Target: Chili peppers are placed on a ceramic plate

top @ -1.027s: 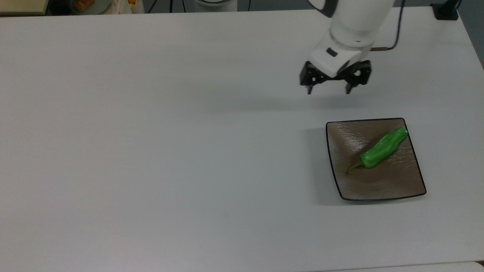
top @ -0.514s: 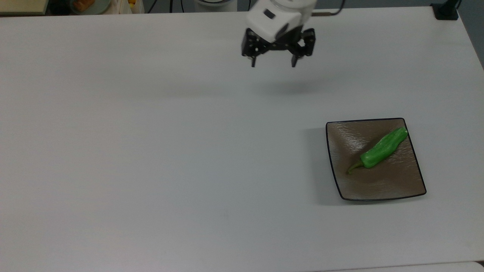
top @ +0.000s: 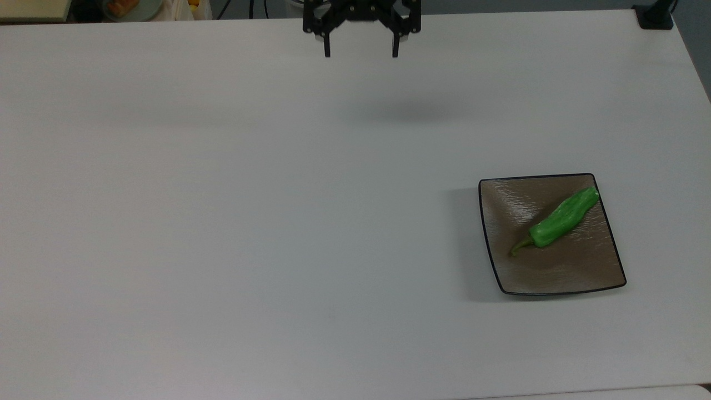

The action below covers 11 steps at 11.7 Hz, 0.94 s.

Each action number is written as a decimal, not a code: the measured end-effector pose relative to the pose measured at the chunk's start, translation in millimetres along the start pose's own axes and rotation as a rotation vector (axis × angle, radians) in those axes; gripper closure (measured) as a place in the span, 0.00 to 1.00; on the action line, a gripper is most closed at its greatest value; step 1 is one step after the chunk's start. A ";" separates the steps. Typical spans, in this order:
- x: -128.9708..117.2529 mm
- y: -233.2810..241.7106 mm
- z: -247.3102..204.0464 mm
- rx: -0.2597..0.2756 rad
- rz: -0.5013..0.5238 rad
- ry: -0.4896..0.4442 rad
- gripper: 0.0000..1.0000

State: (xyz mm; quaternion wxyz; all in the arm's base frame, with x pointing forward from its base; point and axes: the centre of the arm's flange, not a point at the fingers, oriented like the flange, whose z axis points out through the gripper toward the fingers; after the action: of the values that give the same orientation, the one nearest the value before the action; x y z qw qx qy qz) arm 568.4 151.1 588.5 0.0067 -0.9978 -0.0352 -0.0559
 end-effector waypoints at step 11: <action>-6.8 99.7 -9.4 0.078 0.032 -0.059 0.00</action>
State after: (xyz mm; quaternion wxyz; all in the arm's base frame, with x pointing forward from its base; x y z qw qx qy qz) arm 567.6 51.0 596.1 0.0453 -0.9984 -0.0217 -0.0248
